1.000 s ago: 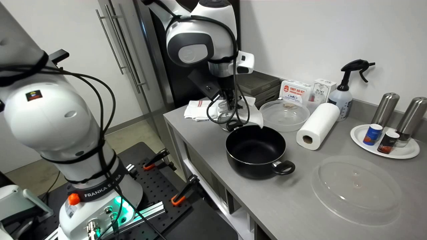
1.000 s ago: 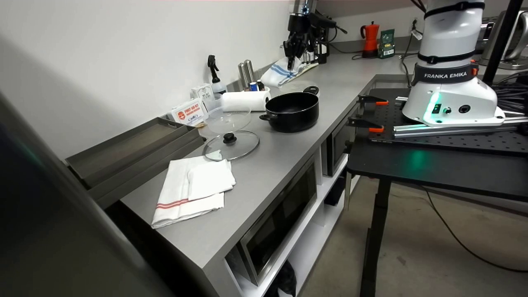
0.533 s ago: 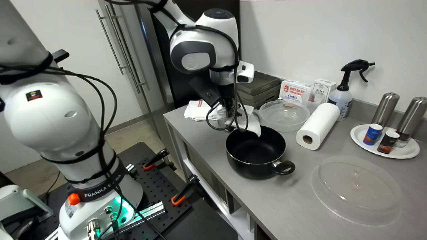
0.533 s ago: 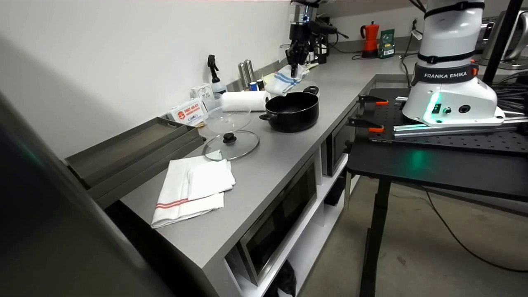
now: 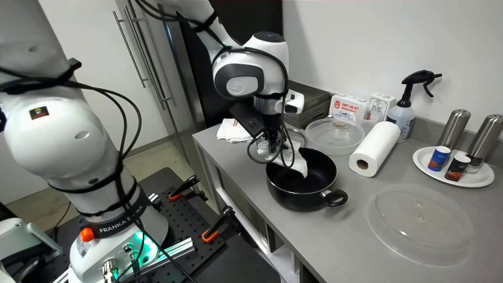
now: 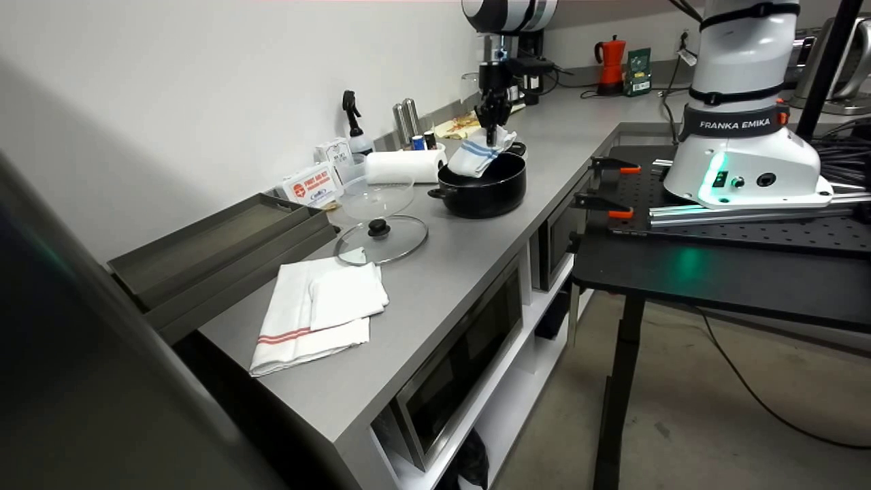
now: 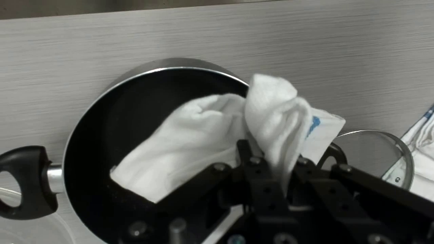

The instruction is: Pick up the towel from the countertop, wipe inside the black pot and put the towel back on the table.

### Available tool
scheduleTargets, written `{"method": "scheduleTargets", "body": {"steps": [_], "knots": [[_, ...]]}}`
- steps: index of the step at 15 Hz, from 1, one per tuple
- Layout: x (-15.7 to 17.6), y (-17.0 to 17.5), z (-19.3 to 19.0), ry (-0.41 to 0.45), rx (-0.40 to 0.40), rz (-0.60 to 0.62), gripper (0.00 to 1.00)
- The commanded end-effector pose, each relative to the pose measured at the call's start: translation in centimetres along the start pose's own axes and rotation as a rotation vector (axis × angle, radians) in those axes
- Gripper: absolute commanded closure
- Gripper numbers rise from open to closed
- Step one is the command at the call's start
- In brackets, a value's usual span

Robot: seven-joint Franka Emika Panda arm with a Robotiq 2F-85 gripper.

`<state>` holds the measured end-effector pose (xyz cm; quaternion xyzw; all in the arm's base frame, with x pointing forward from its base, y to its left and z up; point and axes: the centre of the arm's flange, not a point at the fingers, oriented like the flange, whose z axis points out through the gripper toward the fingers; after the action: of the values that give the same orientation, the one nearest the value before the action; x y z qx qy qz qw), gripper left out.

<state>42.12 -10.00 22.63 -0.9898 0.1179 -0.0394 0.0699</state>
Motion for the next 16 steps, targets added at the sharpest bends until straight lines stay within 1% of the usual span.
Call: {"method": "scheduleTargets", "body": {"steps": [1, 5, 8, 16], "knots": [[2.6, 1.2, 1.3, -0.023, -0.046, 0.038, 0.97], [4.6, 2.9, 3.1, -0.055, -0.078, 0.08, 0.97], [5.3, 3.7, 4.5, -0.073, -0.095, 0.102, 0.97], [5.9, 3.7, 9.3, -0.151, -0.106, 0.099, 0.97]]}}
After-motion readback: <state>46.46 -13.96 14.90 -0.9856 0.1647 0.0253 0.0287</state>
